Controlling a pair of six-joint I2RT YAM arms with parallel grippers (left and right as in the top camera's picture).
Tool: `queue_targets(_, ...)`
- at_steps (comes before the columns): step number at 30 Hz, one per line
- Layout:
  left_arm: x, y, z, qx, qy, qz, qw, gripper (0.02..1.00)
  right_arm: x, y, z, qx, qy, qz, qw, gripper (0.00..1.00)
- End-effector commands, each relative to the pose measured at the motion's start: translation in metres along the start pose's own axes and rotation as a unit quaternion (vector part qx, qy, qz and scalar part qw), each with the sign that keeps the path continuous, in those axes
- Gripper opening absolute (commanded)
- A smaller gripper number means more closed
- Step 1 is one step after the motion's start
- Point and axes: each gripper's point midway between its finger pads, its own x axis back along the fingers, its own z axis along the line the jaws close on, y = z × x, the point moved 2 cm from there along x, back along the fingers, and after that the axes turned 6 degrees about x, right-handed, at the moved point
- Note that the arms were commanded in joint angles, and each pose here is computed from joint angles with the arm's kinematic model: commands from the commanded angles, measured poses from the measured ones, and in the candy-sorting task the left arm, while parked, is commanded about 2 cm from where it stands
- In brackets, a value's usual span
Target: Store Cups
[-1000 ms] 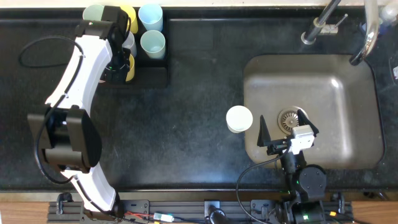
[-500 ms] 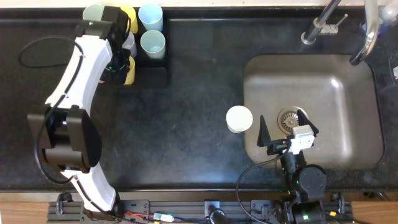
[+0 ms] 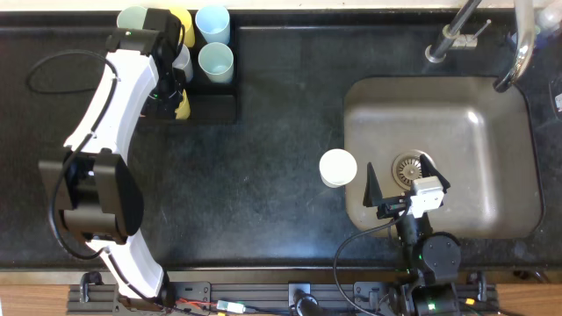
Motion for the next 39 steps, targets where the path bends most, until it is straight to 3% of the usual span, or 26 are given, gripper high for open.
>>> queue_targets(1, 0.026, 0.014, 0.000, 0.001, -0.034, -0.018, 0.999, 0.606, 0.000, -0.003, 0.000, 0.002, -0.001, 0.000, 1.000, 0.998)
queue_targets(4, 0.048, 0.023, -0.004, -0.013, -0.073, -0.035, 0.997, 0.623, 0.000, -0.003, 0.000, 0.002, -0.001, 0.000, 1.000, 0.998)
queue_targets(9, 0.114, 0.044, -0.013, -0.042, -0.186, -0.080, 0.978, 0.693, 0.000, -0.003, 0.000, 0.002, -0.001, 0.000, 1.000, 0.998)
queue_targets(13, 0.177, 0.062, -0.022, -0.104, -0.301, -0.140, 0.937, 0.814, 0.000, -0.003, 0.000, 0.002, -0.001, 0.000, 1.000, 0.998)
queue_targets(17, 0.239, 0.067, -0.031, -0.213, -0.432, -0.223, 0.848, 0.897, 0.000, -0.003, 0.000, 0.002, -0.001, 0.000, 1.000, 0.998)
queue_targets(21, 0.283, 0.049, -0.022, -0.346, -0.539, -0.323, 0.697, 1.000, 0.000, -0.003, 0.000, 0.002, -0.001, 0.000, 1.000, 0.996)
queue_targets(24, 0.296, 0.032, -0.002, -0.414, -0.579, -0.390, 0.585, 1.000, 0.000, -0.003, 0.000, 0.002, -0.002, 0.000, 1.000, 0.996)
queue_targets(25, 0.295, 0.029, 0.006, -0.427, -0.580, -0.410, 0.560, 1.000, 0.000, -0.003, 0.000, 0.002, -0.001, 0.000, 1.000, 0.996)
queue_targets(28, 0.282, 0.027, 0.026, -0.440, -0.572, -0.434, 0.539, 1.000, 0.000, -0.003, 0.000, 0.002, -0.001, 0.000, 1.000, 0.996)
queue_targets(39, 0.228, 0.016, 0.092, -0.447, -0.573, -0.430, 0.535, 1.000, 0.000, -0.003, 0.000, 0.002, -0.001, 0.000, 1.000, 0.998)
